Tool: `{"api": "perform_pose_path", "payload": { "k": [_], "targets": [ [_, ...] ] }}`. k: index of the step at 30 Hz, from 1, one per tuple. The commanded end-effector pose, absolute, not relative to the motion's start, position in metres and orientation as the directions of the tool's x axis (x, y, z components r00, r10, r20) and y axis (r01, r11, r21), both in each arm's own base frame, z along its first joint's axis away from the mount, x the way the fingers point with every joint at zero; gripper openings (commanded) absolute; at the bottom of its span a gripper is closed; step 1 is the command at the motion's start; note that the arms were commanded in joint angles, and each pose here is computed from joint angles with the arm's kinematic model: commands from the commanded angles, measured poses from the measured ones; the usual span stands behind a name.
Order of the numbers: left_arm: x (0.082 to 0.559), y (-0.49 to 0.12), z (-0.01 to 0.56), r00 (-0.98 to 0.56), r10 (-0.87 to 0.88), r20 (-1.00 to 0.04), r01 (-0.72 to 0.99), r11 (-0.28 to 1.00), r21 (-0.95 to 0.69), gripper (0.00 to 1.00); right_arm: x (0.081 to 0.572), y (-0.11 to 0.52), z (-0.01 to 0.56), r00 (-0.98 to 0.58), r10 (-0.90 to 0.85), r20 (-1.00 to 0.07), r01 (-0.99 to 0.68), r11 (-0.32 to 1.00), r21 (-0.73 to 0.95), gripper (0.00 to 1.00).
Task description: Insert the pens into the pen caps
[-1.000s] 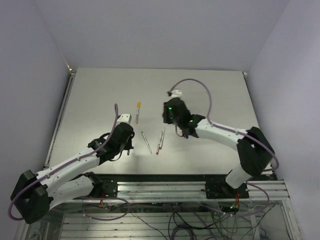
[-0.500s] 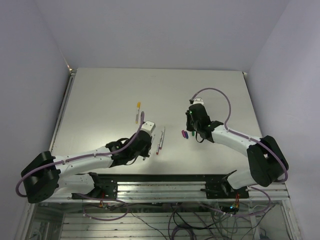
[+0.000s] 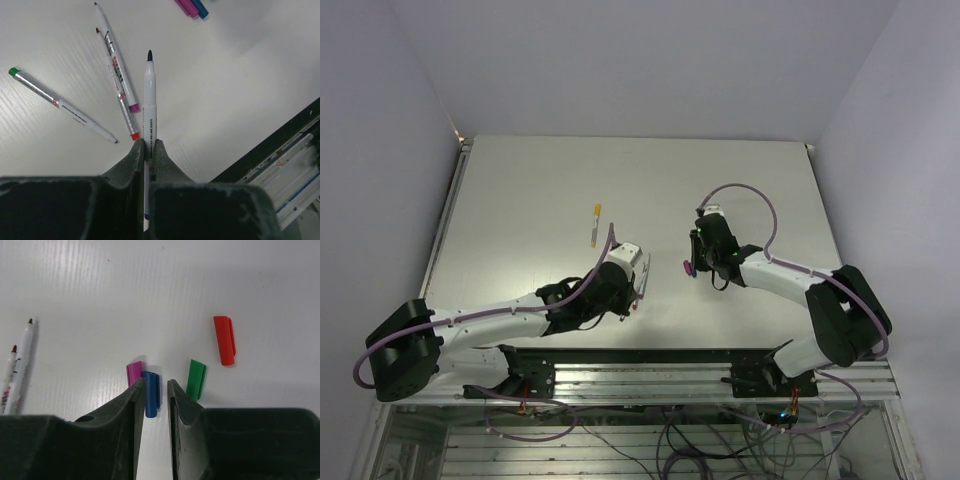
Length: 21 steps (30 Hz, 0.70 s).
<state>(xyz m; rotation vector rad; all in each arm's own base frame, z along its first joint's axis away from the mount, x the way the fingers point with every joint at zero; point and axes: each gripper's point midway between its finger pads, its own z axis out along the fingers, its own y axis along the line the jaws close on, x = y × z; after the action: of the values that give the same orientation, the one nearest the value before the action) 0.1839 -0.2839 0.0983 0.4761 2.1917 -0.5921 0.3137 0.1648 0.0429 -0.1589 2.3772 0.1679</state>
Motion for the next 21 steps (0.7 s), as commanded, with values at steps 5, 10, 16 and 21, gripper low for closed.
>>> {"api": "perform_pose_path", "payload": {
  "k": [5,10,16,21],
  "targets": [
    [0.179,-0.302,0.122,-0.601,0.068,-0.796,0.542,0.768,-0.343,0.07,0.308,0.158,0.027,-0.751,-0.063,-0.658,-0.133,0.989,0.058,0.25],
    [0.179,-0.3,0.121,-0.601,0.063,-0.797,0.535,0.772,-0.343,0.07,0.308,0.161,0.024,-0.755,-0.07,-0.651,-0.144,0.988,0.061,0.25],
    [0.178,-0.298,0.117,-0.607,0.069,-0.792,0.531,0.777,-0.339,0.07,0.309,0.164,0.023,-0.759,-0.074,-0.647,-0.149,0.987,0.062,0.25],
    [0.178,-0.296,0.112,-0.609,0.078,-0.789,0.526,0.784,-0.329,0.07,0.307,0.17,0.02,-0.762,-0.073,-0.643,-0.153,0.986,0.071,0.25]
  ]
}}
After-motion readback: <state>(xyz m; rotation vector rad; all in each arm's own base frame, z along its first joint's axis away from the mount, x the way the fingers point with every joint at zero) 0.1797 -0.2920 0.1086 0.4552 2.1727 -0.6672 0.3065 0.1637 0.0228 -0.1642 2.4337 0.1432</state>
